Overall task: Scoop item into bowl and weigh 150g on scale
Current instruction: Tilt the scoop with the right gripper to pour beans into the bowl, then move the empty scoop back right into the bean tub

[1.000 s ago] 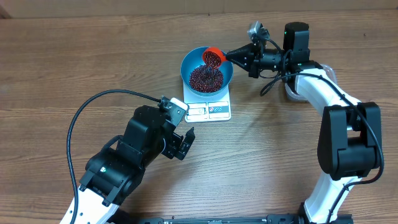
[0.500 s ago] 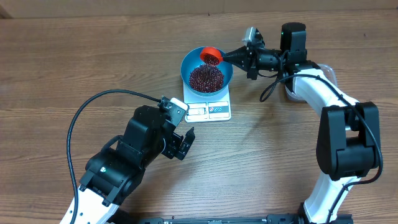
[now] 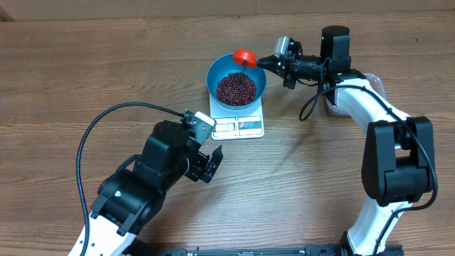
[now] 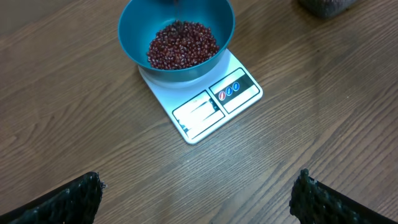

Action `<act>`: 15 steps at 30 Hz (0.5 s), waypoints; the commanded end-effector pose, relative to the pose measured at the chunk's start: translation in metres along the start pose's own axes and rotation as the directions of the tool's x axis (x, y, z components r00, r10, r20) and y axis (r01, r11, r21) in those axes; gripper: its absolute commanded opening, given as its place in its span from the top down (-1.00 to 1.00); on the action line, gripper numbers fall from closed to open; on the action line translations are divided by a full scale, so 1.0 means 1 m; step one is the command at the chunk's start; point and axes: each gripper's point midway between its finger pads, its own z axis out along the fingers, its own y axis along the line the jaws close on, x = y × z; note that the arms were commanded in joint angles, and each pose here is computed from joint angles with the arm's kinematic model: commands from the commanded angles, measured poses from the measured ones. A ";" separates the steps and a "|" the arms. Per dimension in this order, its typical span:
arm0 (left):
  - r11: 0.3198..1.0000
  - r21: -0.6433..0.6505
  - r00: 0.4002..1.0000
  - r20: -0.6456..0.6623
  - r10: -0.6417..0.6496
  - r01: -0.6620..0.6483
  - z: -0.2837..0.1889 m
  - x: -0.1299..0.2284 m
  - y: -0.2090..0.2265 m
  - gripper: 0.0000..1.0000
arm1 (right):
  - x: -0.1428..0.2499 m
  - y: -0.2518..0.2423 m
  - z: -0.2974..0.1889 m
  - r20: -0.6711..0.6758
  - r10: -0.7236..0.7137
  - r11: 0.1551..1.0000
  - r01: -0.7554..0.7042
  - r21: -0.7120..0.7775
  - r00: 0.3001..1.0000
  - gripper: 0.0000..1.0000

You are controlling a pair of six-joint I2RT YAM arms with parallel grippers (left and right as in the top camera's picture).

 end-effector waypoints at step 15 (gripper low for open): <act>1.000 -0.010 1.000 0.000 0.016 -0.016 0.000 0.001 0.003 -0.99 | -0.004 0.002 0.000 0.001 0.042 0.999 -0.042 -0.007 0.999 0.93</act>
